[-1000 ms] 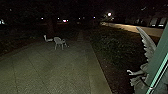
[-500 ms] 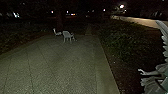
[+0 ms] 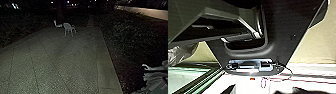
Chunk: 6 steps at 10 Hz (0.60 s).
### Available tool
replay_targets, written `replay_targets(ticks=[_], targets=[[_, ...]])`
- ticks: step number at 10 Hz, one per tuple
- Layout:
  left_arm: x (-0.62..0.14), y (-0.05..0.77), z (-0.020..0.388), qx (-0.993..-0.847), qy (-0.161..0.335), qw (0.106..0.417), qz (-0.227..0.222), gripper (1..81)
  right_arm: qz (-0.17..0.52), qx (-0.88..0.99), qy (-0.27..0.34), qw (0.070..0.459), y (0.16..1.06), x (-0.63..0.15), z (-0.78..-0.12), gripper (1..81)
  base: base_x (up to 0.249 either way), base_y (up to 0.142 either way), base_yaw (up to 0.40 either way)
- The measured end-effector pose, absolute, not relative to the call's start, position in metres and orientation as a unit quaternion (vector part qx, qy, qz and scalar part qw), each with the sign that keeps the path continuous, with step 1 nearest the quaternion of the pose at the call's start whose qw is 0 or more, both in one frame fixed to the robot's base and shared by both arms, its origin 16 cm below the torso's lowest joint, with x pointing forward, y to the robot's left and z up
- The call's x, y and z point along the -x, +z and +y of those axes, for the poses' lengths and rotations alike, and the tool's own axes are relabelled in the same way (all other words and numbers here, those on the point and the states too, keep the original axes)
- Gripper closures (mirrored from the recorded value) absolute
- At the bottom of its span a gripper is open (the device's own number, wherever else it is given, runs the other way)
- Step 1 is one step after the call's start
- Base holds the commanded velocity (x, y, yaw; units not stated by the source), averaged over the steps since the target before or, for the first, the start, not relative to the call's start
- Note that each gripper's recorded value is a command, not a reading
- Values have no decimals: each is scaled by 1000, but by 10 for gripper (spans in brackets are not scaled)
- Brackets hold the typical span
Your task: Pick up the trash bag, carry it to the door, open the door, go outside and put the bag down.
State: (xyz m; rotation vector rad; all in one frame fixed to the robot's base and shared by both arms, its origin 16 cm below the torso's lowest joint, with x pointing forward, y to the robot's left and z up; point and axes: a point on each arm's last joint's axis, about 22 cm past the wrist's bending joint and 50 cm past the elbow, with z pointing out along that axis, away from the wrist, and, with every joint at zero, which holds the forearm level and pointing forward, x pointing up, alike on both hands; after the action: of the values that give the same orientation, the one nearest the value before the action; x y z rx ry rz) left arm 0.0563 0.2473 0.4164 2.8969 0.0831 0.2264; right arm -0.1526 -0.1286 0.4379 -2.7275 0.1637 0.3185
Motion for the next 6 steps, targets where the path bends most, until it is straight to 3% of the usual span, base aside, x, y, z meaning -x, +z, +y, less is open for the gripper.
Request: replay_targets(ticks=[3,6], targets=[[-115,423,267,-986,92,122,64,811,58,973,113,194,438,152,-129,10,0,0,0],[-198,443,321,-981,112,116,103,811,58,973,114,194,438,152,-129,10,0,0,0]])
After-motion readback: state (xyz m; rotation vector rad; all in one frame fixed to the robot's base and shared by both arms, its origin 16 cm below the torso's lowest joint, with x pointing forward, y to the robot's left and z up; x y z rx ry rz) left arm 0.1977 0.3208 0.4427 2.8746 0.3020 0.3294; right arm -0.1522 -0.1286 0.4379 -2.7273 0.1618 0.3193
